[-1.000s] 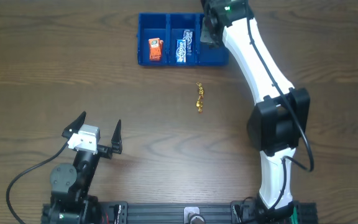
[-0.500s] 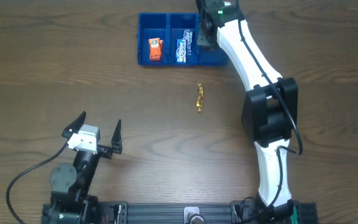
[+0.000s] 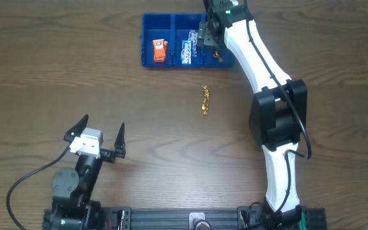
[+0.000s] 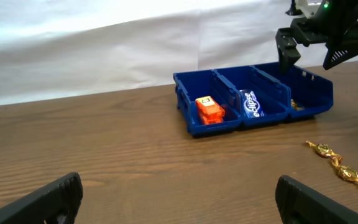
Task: Sort Candies Into Trays
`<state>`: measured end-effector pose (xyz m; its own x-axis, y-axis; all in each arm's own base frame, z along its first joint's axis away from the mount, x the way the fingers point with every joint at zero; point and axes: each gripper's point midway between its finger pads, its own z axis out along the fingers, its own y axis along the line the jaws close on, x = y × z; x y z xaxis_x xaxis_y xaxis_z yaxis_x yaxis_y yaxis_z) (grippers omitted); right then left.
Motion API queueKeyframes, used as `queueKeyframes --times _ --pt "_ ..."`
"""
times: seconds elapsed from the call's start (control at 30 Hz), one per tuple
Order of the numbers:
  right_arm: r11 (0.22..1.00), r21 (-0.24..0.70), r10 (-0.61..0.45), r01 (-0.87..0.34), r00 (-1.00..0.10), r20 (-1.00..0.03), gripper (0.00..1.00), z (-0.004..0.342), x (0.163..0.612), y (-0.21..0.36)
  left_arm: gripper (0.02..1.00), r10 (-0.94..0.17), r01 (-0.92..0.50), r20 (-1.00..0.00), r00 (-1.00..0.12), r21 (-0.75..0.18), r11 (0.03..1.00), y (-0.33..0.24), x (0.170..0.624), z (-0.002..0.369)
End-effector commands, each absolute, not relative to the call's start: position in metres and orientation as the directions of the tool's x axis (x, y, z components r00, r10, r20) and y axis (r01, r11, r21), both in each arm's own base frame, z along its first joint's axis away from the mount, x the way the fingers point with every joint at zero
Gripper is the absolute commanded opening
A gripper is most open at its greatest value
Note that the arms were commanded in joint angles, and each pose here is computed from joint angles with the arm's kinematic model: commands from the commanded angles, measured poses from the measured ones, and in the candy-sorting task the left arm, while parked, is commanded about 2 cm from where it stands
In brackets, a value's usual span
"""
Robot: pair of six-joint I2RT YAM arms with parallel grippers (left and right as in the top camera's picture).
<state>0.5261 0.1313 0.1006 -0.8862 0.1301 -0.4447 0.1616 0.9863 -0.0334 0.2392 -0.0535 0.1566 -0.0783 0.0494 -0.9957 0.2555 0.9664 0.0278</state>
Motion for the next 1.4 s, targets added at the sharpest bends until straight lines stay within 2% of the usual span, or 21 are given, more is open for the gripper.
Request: queueKeyframes --times 0.03,0.23,0.43,0.53,0.7,0.9,1.1,1.4 --pt "0.987 -0.045 0.119 0.155 -0.888 -0.443 0.998 0.101 0.526 0.127 0.996 0.062 0.261 -0.989 -0.133 0.025 0.965 -0.054 0.238 0.139" --pt "0.991 -0.051 0.095 0.127 -0.905 -0.414 1.000 0.099 0.519 0.129 0.996 0.062 0.261 -0.989 -0.133 0.025 0.965 -0.054 0.238 0.139" --pt "0.996 0.033 0.087 0.080 -0.930 -0.358 1.000 0.120 0.496 0.144 0.996 0.062 0.261 -0.989 -0.133 0.025 0.965 -0.054 0.238 0.139" --pt "0.997 0.043 0.073 0.063 -0.952 -0.296 1.000 0.124 0.475 0.150 0.996 0.062 0.261 -0.989 -0.133 0.025 0.965 -0.054 0.238 0.139" --pt "0.999 0.032 0.044 0.041 -0.991 -0.129 1.000 0.109 0.430 0.162 0.996 0.062 0.261 -0.989 -0.133 0.025 0.965 -0.054 0.238 0.139" --pt "1.000 0.025 -0.002 -0.003 -0.999 -0.032 1.000 0.086 0.399 0.182 0.996 0.062 0.261 -0.989 -0.133 0.025 0.965 -0.054 0.238 0.139" --pt "1.000 -0.007 0.004 0.003 -0.996 0.087 1.000 0.051 0.363 0.185 0.996 0.062 0.261 -0.989 -0.133 0.025 0.965 -0.054 0.238 0.139" --pt "0.999 -0.050 -0.009 -0.018 -0.986 0.164 1.000 0.024 0.331 0.188 0.996 0.062 0.261 -0.989 -0.133 0.025 0.965 -0.054 0.238 0.139"
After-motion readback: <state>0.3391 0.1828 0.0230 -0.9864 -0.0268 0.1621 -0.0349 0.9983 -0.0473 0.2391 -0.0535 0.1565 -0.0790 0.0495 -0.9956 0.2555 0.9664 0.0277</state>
